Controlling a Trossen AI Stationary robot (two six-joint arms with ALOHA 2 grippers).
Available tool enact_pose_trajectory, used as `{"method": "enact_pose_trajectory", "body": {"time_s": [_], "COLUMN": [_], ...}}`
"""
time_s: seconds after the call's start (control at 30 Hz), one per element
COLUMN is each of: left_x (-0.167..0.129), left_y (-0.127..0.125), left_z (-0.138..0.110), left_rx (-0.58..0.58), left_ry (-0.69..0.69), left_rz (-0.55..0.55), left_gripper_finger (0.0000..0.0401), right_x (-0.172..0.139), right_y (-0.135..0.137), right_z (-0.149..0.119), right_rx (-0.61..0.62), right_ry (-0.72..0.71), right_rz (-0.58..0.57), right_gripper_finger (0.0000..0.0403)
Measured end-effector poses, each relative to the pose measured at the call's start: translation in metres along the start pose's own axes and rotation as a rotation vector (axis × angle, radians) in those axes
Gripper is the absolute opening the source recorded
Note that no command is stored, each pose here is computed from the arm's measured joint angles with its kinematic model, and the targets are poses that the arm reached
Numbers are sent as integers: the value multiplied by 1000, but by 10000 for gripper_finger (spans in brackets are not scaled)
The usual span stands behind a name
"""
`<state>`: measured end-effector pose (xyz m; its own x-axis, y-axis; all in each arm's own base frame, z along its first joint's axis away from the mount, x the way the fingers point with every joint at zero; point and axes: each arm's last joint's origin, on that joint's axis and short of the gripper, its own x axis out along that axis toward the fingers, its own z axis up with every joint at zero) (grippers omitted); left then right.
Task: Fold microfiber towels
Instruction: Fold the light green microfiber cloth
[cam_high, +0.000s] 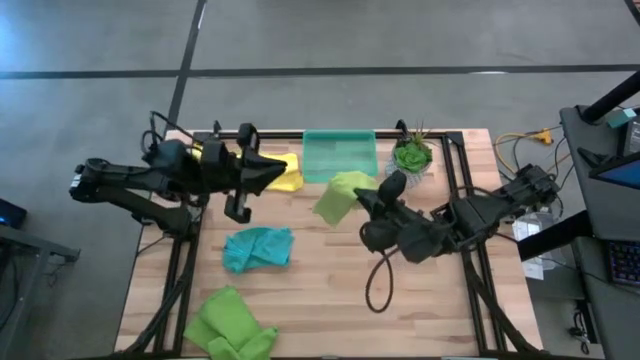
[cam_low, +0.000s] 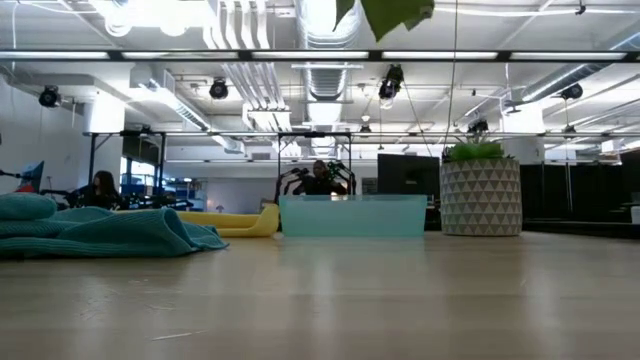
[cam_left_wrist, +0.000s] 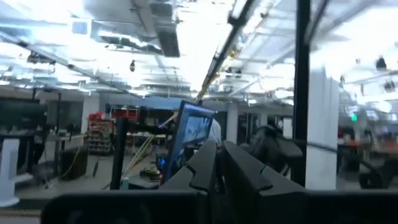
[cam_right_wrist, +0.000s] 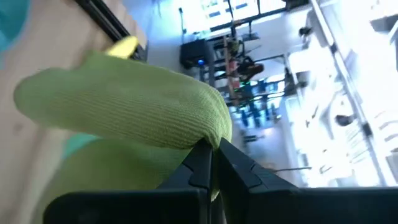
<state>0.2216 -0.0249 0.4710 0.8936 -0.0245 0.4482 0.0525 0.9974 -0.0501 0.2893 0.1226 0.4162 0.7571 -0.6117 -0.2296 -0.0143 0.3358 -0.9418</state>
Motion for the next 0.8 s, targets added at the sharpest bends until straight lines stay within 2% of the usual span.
{"method": "enact_pose_trajectory", "body": {"time_s": [0.17, 0.27, 0.37, 0.53, 0.67, 0.8], "left_x": [24, 38, 51, 63, 70, 77], "left_y": [-2, -2, 1, 10, 18, 27], "left_z": [9, 7, 0, 10, 21, 29], "left_rx": [50, 83, 94, 17, -18, -30], "left_ry": [9, 85, 185, 300, 378, 395], "left_rz": [-6, -5, -11, -60, -138, -212], "left_gripper_finger": [77, 124, 173, 244, 277, 290], "right_x": [0, -2, -5, -15, -21, -27], "right_y": [-12, -18, -25, -33, -34, -34], "right_z": [1, 1, 5, 11, 15, 19], "right_rx": [-75, -84, -42, -22, 2, 5], "right_ry": [-7, -29, -87, -161, -206, -250], "right_rz": [-22, -20, -11, -17, -18, -23], "right_gripper_finger": [9, 9, 9, 9, 9, 9]}}
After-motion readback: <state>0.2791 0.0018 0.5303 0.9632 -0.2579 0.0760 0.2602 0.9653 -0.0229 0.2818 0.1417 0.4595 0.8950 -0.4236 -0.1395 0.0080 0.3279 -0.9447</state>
